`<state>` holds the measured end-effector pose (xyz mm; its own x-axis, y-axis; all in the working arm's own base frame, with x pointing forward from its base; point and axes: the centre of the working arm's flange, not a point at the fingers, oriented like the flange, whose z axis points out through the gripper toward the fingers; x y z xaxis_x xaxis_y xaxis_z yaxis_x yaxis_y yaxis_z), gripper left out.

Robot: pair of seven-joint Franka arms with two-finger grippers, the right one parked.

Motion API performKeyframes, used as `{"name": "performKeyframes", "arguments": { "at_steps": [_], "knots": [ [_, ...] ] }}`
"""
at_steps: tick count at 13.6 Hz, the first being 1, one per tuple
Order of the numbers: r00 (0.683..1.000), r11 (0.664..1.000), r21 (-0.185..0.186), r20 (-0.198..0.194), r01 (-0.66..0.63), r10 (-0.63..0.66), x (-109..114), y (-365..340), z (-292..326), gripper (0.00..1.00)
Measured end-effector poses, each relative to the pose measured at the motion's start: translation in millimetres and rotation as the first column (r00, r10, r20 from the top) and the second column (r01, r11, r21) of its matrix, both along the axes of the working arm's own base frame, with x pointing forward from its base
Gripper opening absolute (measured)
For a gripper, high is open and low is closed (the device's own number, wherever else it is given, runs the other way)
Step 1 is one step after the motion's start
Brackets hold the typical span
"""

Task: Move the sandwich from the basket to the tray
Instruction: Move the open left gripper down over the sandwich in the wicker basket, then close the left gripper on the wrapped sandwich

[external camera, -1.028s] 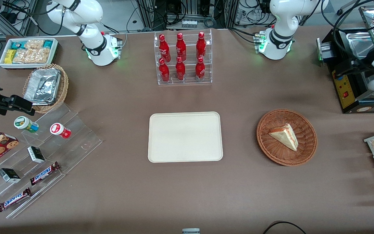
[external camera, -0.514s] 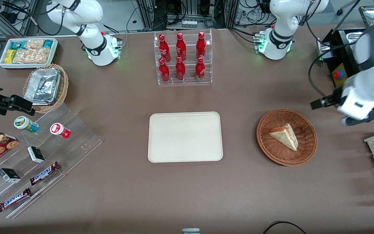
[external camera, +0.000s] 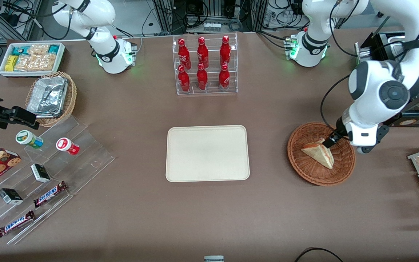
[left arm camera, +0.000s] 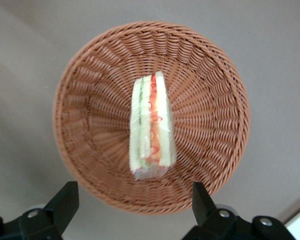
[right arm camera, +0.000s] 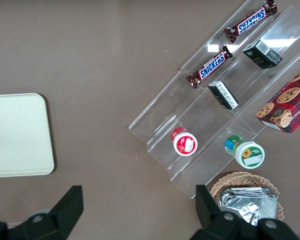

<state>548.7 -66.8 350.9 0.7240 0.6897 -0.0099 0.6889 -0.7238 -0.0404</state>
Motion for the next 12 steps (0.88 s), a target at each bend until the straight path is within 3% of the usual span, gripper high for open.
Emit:
{"name": "performKeyframes", "arguments": {
  "at_steps": [3, 12],
  "knots": [
    [0.999, 1.0, -0.009, 0.029, -0.014, 0.014, -6.7, -4.2, -34.5, 1.0],
    [0.999, 1.0, -0.018, 0.024, -0.021, 0.022, -10.6, -3.6, -85.7, 1.0]
  ]
}}
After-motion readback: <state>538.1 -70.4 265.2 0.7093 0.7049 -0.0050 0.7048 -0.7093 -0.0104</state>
